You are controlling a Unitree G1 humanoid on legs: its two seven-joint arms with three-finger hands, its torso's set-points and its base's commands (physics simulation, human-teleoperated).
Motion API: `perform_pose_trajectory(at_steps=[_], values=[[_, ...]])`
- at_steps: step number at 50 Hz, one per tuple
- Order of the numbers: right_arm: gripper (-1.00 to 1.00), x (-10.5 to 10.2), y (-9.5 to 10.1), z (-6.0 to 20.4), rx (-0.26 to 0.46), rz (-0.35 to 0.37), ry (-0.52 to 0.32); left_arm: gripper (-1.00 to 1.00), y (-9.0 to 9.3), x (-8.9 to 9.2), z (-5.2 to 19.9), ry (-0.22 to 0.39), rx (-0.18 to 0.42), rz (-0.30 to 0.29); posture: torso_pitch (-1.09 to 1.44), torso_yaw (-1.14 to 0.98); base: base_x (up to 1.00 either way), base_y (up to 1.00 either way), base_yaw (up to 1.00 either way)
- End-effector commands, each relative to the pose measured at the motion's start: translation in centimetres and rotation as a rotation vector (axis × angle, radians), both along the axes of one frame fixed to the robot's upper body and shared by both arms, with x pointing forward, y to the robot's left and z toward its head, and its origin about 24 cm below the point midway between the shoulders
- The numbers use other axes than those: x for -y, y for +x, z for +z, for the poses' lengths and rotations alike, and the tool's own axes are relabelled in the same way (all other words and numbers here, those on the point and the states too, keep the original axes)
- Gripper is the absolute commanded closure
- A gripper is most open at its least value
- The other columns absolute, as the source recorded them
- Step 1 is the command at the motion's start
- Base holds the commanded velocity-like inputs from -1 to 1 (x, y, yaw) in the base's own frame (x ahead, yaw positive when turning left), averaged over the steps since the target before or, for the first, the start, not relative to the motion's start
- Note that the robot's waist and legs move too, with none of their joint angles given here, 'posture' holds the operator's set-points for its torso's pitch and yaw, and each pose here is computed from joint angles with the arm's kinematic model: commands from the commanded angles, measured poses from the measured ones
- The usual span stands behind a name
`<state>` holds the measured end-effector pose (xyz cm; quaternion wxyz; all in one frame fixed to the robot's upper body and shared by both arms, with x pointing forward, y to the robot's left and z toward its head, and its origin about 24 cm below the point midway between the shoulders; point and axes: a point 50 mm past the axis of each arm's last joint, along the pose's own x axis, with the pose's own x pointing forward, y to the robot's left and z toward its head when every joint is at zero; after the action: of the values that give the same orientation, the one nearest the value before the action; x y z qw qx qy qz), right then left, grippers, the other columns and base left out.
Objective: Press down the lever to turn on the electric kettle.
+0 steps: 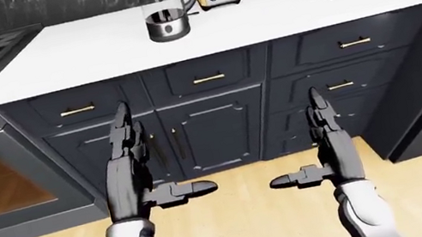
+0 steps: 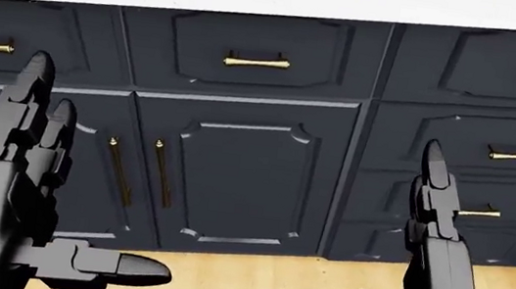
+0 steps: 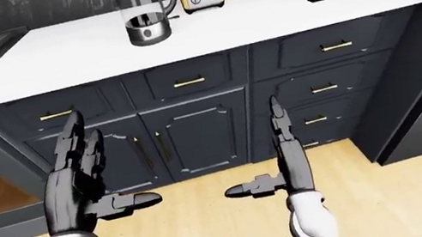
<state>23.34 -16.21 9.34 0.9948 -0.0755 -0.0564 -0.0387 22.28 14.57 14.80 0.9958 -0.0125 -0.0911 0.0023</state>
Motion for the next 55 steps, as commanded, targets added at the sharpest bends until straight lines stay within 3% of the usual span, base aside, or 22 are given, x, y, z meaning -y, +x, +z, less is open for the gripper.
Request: perform_pose_trajectory(at_steps=[1,55], values=[[-1.0,-0.12,0.17,1.25,0.066,0.003,-0.003,-1.0,-0.22,-0.14,1.07,0.004,0.065,0.009,0.0,0.0,0.04,0.0,0.0],[-1.0,-0.04,0.28,1.34,0.074,-0.009,-0.015,-1.0,-0.29,-0.05,1.05,0.005,0.065,0.005,0.0,0.0,0.0,0.0,0.15]])
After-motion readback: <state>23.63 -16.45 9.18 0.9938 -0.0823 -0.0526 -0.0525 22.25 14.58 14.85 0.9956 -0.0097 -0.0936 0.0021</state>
